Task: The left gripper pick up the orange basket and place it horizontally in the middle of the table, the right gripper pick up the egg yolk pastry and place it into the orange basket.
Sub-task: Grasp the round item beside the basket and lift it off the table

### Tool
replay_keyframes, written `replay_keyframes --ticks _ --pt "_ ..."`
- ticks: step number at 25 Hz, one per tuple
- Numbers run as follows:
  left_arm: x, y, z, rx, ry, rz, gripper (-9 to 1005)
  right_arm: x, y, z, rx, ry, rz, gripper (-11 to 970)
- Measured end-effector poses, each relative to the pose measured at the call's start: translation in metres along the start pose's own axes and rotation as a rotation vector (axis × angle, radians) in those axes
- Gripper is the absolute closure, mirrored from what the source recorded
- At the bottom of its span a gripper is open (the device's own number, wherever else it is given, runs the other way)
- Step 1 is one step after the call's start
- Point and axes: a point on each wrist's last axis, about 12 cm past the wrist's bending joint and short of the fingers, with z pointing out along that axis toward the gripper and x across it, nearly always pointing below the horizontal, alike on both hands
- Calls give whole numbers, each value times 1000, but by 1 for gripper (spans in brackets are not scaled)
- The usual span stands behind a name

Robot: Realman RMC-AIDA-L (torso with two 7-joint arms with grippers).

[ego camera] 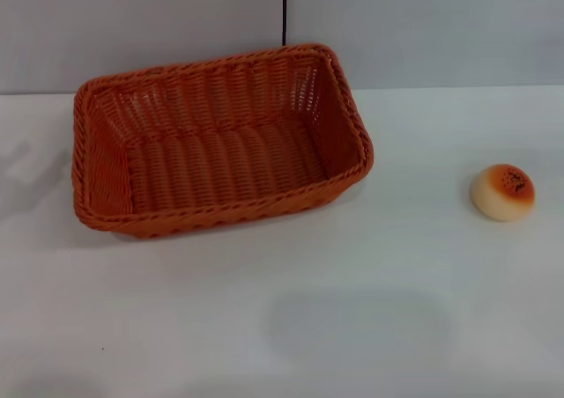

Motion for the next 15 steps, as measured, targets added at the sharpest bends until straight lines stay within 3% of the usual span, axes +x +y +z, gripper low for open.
replay_keyframes --ticks 1,5,6,11,15 --pt "7 0 -2 3 -17 6 186 -9 5 -2 -8 109 26 479" --pt "13 -3 -6 21 -47 50 186 -20 11 0 -22 264 61 479" --pt "15 -3 -8 25 -60 56 186 -26 16 5 -25 376 67 479" --pt "27 -8 -11 50 -90 79 186 -31 30 23 -25 558 25 480" --pt "33 -10 -13 58 -103 76 186 -26 35 37 -37 604 17 480"
